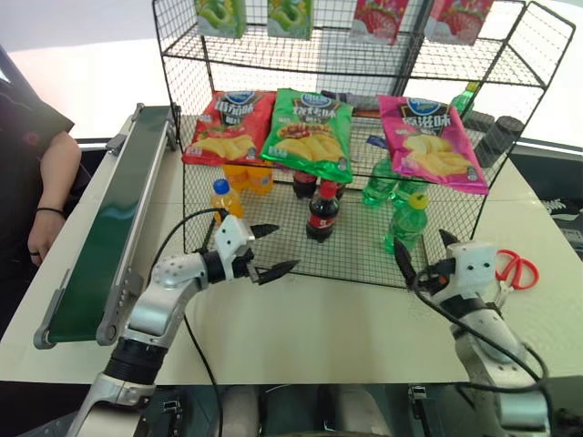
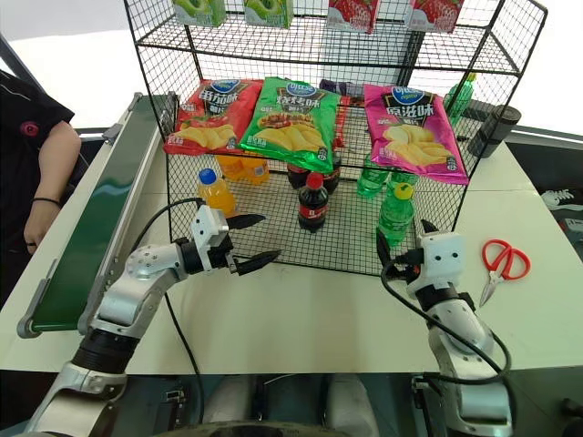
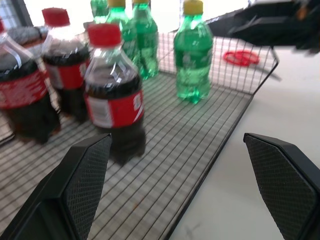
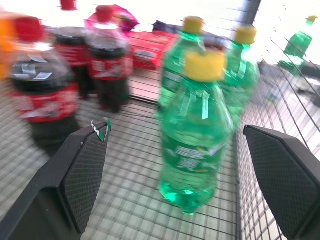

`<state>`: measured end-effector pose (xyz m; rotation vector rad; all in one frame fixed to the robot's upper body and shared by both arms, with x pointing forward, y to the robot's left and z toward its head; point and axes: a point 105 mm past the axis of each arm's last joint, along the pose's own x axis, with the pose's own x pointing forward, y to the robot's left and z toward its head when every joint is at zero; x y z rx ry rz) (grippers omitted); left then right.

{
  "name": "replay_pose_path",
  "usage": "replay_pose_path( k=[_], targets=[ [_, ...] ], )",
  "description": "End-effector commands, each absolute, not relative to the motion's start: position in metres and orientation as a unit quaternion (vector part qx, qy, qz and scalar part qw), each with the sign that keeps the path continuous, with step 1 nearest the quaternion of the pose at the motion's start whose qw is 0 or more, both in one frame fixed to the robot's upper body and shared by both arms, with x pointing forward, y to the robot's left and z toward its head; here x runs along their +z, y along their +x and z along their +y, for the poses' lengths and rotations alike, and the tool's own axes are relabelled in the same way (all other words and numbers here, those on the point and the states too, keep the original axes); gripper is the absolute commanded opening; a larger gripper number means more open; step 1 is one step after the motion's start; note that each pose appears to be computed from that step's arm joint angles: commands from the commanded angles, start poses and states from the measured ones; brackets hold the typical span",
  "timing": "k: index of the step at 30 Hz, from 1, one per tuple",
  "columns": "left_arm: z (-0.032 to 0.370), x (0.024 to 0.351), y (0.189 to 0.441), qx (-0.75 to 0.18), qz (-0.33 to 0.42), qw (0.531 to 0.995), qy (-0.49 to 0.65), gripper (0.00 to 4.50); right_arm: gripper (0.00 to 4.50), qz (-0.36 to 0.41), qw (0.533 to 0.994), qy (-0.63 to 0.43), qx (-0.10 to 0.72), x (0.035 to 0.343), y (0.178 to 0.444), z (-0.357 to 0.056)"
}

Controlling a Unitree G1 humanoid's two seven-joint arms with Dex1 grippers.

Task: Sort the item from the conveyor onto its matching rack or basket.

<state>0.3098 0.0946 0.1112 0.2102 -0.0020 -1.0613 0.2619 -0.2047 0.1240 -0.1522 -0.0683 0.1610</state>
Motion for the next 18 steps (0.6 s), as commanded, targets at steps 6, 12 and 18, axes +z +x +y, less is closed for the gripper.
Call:
replay_pose_path(
  k=[6, 12, 18],
  targets=[
    [0.147, 0.11, 0.315, -0.452, 0.024, 0.882, 0.132, 4.5, 4.43, 0.002, 0.978, -0.096, 0.184, 0.136, 0.209, -0.197],
    [0.158, 0.103, 0.31, -0.441, 0.039, 0.887, 0.131, 4.5, 4.43, 0.02, 0.98, -0.094, 0.172, 0.129, 0.204, -0.21],
    [0.158, 0.1, 0.307, -0.44, 0.04, 0.888, 0.123, 4.5, 4.43, 0.021, 0.98, -0.092, 0.176, 0.128, 0.206, -0.211]
  ],
)
